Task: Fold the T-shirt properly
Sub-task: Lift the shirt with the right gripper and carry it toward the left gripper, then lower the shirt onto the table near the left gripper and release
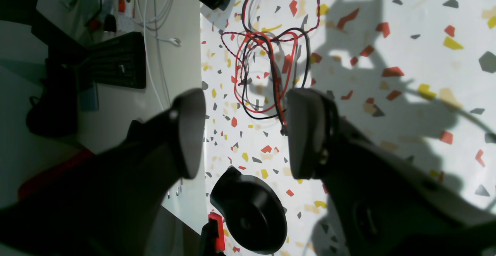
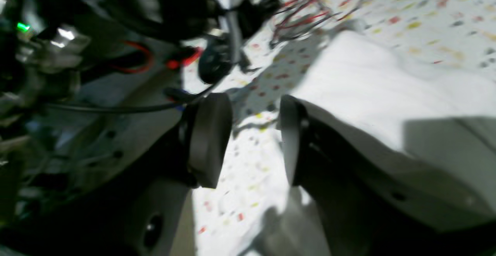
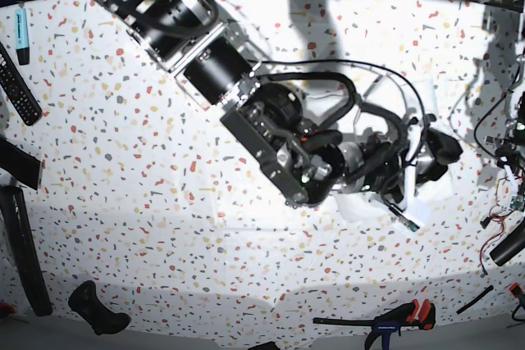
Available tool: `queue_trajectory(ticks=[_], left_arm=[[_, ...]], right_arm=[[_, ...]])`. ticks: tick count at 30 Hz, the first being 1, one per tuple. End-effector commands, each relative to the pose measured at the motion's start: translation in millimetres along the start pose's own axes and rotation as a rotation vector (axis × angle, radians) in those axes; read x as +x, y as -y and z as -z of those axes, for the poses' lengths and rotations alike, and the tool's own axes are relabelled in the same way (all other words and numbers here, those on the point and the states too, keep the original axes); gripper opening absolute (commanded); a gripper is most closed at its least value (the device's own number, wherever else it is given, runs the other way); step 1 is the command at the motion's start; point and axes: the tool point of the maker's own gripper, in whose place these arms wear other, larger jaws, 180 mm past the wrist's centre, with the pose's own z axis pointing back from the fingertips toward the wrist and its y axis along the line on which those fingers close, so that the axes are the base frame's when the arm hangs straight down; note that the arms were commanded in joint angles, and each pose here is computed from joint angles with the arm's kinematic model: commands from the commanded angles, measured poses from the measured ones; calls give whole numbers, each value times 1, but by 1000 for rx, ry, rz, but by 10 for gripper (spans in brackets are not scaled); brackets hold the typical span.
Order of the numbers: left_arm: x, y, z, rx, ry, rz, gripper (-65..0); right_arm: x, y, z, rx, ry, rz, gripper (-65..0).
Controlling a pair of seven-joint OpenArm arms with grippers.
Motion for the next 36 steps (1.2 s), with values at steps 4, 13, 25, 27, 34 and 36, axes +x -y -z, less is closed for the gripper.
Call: queue_trajectory(ticks=[4,13,25,27,34,36], left_arm=[[12,-19,-3,50,39,1,-326],[12,-19,-3,50,39,1,-326],[44,-33,-8,116,218,-79,-326],[49,-33,-9,117,243,-77,-326],[93,-36,-46,115,423,-90,-326],[121,-38,-80,111,545,-103,-326]], right_arm=[[29,-23,0,109,72,32,-406],[33,-59,-9,320,61,175,-406],[84,-73,-46,378,51,10,-406],[111,-54,-62,293,155,-15,-406],[146,48,-151,-180,265,-68,-430],[149,62,-174,-245,276,-59,-430]])
